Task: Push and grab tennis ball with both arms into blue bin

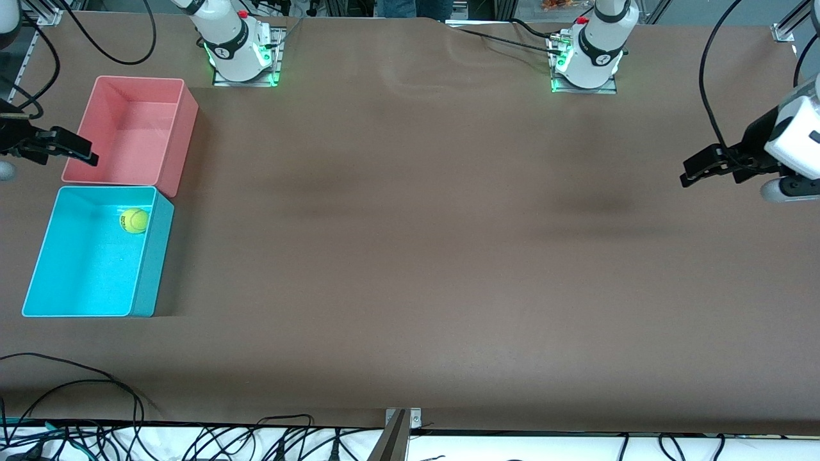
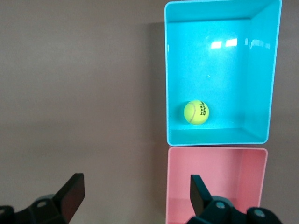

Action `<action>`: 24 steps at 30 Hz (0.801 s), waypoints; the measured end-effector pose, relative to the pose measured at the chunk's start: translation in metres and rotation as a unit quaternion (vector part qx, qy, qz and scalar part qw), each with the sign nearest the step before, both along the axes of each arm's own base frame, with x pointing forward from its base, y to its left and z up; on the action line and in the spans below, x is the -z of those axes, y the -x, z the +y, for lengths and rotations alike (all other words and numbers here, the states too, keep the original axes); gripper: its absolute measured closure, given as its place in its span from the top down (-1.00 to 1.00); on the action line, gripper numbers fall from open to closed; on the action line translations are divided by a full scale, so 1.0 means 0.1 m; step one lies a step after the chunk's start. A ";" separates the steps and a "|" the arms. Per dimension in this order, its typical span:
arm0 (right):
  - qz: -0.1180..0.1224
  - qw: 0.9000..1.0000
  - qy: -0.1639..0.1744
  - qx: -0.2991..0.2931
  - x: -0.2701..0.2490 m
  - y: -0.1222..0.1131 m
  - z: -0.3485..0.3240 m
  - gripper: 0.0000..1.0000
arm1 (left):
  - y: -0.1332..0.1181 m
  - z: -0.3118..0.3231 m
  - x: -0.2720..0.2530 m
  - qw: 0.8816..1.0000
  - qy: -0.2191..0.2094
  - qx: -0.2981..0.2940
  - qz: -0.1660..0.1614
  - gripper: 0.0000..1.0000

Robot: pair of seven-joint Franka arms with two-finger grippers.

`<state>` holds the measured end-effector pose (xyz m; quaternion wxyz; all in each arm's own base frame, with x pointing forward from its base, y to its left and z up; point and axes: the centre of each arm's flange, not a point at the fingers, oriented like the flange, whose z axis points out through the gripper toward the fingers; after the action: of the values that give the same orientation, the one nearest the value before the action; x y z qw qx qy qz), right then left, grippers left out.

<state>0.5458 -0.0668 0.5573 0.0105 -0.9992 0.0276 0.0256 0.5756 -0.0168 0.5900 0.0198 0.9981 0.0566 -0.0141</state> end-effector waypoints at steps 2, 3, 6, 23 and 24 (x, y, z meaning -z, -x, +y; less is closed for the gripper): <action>-0.006 1.000 0.002 0.018 -0.06 -0.01 0.09 1.00 | 0.00 0.00 0.01 1.000 -0.001 0.000 0.001 1.00; -0.008 1.000 0.002 0.023 -0.09 -0.01 0.12 1.00 | 0.00 0.00 0.01 1.000 -0.001 0.000 0.001 1.00; -0.017 0.999 0.004 0.030 -0.18 -0.03 0.27 1.00 | 0.00 0.02 0.01 1.000 -0.001 -0.002 0.002 1.00; -0.014 1.000 0.010 0.018 -0.41 0.01 0.54 1.00 | 0.04 0.15 0.10 0.999 -0.025 -0.007 0.022 1.00; -0.011 1.000 0.010 0.016 -0.42 0.02 0.57 1.00 | 0.04 0.14 0.10 0.999 -0.025 -0.006 0.023 1.00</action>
<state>0.5442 -0.0103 0.5996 0.0014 -0.9989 0.0436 0.0143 0.5719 -0.0025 0.5796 -0.0062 0.9974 0.0634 -0.0351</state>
